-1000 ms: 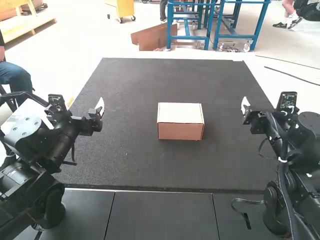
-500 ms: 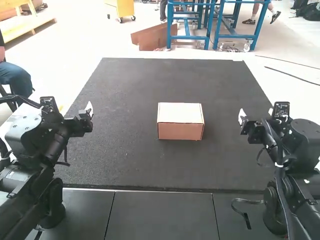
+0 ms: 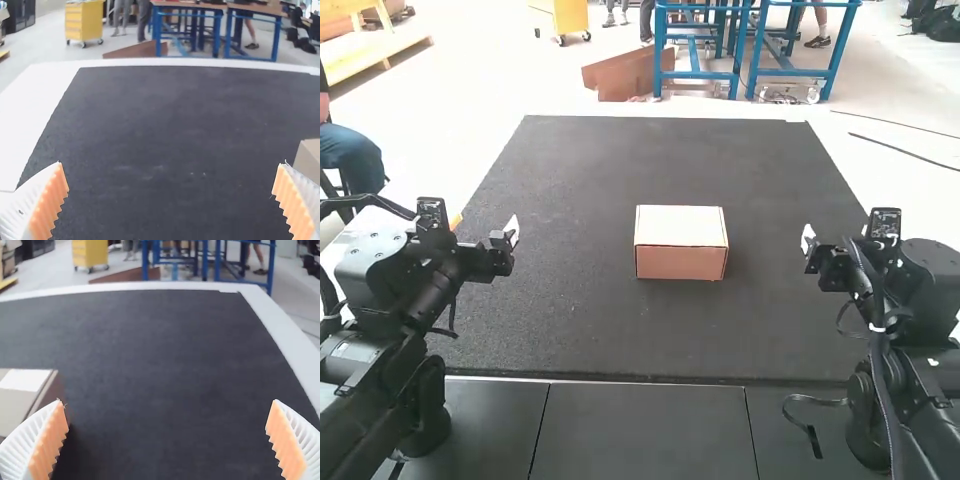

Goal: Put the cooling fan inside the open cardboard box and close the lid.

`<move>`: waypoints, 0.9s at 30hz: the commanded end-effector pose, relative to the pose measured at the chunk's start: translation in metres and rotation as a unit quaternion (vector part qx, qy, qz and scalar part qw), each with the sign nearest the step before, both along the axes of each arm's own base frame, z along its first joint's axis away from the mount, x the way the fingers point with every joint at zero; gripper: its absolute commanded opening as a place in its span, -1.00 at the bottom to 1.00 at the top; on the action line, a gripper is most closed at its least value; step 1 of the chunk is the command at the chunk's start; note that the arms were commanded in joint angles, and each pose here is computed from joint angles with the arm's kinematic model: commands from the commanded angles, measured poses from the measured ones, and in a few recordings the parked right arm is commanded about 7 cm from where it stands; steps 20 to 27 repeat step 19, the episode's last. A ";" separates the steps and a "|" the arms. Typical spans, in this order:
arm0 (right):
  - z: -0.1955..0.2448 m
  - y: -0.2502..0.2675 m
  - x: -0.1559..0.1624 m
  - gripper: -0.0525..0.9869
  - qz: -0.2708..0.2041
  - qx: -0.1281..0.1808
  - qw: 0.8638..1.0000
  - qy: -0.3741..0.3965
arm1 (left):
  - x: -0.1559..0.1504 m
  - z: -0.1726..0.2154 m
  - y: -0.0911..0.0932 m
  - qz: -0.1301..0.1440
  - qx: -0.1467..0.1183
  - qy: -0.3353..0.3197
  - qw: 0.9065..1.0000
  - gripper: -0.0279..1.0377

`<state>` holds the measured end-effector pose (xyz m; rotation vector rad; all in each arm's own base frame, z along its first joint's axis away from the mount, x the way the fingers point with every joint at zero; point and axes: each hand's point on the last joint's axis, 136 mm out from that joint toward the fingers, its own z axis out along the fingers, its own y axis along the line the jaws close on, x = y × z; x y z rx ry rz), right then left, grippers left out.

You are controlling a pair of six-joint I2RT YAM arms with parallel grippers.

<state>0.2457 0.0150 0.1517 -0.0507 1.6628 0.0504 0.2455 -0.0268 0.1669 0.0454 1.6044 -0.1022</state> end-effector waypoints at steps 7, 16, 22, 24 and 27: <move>0.001 -0.008 0.000 0.85 -0.018 0.002 1.000 -0.003 | 0.000 0.001 -0.001 -0.004 0.006 -0.007 1.000 0.87; 0.000 -0.008 0.000 0.85 -0.018 0.002 1.000 -0.003 | 0.000 0.001 -0.001 -0.004 0.006 -0.007 1.000 0.87; 0.001 -0.008 0.000 0.85 -0.018 0.002 1.000 -0.003 | 0.000 0.001 -0.001 -0.004 0.006 -0.007 1.000 0.87; 0.001 -0.008 0.000 0.85 -0.018 0.002 1.000 -0.003 | 0.000 0.001 -0.001 -0.004 0.006 -0.007 1.000 0.87; 0.001 -0.008 0.000 0.85 -0.018 0.002 1.000 -0.003 | 0.000 0.001 -0.001 -0.004 0.006 -0.007 1.000 0.87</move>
